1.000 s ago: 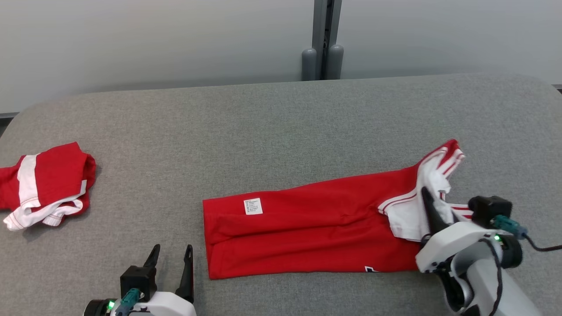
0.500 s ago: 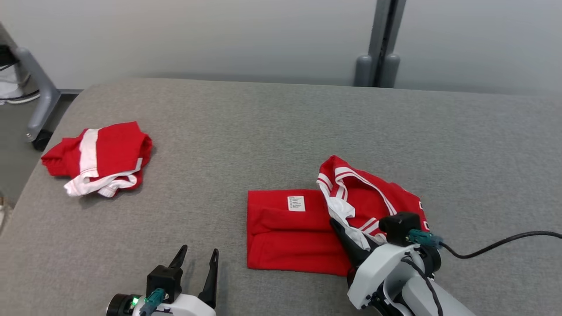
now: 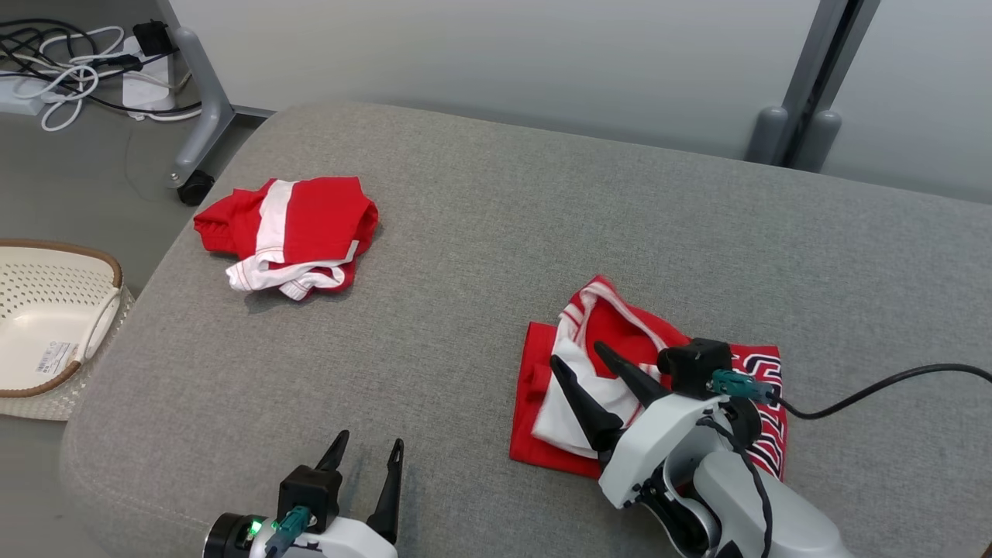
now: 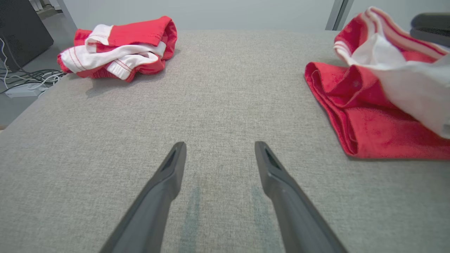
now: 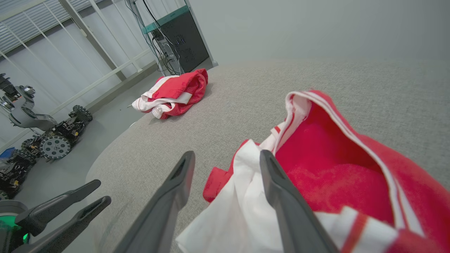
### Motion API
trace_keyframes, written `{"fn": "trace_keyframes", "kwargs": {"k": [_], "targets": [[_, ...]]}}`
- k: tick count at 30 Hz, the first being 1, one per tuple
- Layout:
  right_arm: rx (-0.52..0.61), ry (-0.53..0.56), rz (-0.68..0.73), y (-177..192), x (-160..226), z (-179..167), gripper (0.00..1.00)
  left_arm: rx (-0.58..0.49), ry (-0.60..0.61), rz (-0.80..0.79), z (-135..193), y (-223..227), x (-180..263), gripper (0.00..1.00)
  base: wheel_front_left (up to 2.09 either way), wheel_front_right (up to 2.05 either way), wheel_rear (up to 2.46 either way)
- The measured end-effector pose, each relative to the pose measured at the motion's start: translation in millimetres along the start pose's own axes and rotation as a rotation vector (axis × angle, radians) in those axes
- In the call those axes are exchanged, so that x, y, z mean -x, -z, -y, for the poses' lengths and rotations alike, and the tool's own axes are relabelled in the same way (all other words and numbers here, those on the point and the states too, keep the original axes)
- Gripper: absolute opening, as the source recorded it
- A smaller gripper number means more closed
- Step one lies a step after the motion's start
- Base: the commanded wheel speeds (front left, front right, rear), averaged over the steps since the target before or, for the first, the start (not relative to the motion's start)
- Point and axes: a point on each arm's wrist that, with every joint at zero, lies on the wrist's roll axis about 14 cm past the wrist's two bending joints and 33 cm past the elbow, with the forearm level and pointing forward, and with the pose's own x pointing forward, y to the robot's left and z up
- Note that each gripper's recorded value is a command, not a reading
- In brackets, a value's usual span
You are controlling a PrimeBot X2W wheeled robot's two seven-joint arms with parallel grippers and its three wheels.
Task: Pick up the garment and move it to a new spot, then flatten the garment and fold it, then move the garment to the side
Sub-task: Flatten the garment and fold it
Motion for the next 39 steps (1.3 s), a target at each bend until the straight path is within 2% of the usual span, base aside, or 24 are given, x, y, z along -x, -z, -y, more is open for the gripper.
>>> {"fn": "trace_keyframes", "kwargs": {"k": [4, 9, 12, 16, 21, 28, 39], "targets": [[0.001, 0.035, 0.069, -19.2, -0.3, 12.2, 1.00, 0.004, -0.007, 0.009, -0.4, -3.6, -3.8, 1.00, 0.00, 0.00, 0.00], [0.029, 0.165, 0.188, -57.2, 15.6, 54.3, 1.00, 0.004, 0.005, 0.023, 4.8, -10.1, -13.4, 1.00, 0.00, 0.00, 0.00], [0.057, 0.272, 0.248, -70.3, 39.7, 85.3, 1.00, -0.001, 0.026, 0.033, 11.4, -15.1, -21.2, 1.00, 0.00, 0.00, 0.00], [0.084, 0.433, 0.281, -68.4, 83.0, 125.4, 1.00, -0.006, 0.050, 0.045, 19.8, -21.0, -30.9, 1.00, 0.00, 0.00, 0.00], [0.101, 0.603, 0.300, -60.1, 136.5, 159.6, 1.00, -0.013, 0.073, 0.060, 28.6, -27.9, -40.9, 1.00, 0.00, 0.00, 0.00], [0.118, 0.736, 0.288, -42.7, 188.8, 174.5, 1.00, -0.015, 0.070, 0.076, 29.3, -33.2, -45.8, 1.00, 0.00, 0.00, 0.00], [0.097, 0.818, 0.272, -15.9, 236.8, 163.1, 1.00, -0.022, 0.063, 0.070, 21.6, -24.5, -29.4, 1.00, 0.00, 0.00, 0.00]]}}
